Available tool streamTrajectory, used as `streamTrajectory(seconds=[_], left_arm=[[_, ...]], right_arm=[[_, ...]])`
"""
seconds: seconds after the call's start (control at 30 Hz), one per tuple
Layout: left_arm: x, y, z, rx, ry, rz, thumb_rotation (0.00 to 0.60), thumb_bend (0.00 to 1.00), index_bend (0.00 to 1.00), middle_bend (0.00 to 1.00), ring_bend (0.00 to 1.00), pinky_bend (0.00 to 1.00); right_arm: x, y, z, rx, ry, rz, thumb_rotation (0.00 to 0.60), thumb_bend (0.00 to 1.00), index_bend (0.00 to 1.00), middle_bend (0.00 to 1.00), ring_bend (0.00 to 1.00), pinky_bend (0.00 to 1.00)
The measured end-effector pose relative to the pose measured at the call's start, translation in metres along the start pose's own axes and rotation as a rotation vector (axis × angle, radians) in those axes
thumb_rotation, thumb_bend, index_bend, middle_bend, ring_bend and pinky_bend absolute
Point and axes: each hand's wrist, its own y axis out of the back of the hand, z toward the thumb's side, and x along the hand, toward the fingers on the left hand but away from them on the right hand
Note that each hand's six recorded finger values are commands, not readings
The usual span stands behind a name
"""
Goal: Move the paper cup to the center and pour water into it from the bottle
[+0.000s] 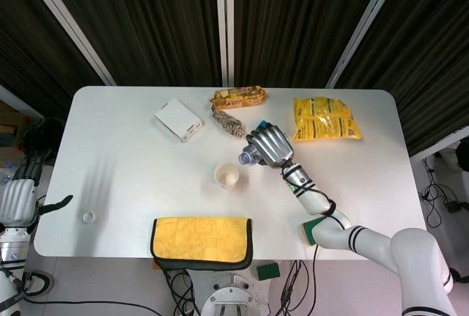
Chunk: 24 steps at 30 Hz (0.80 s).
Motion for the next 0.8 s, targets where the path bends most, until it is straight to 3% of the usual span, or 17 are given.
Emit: streamTrajectory(seconds=[0.8], left_arm=[[0.0027,0.0032,-0.0025,-0.036,0.001,0.006,0.6,0.04,0.04,0.09,0.01,0.17]], right_arm=[[-0.0044,-0.0106,0.0094,0.19,0.057,-0.011,0.6,0.37,0.87,0.66,0.5,0.5]])
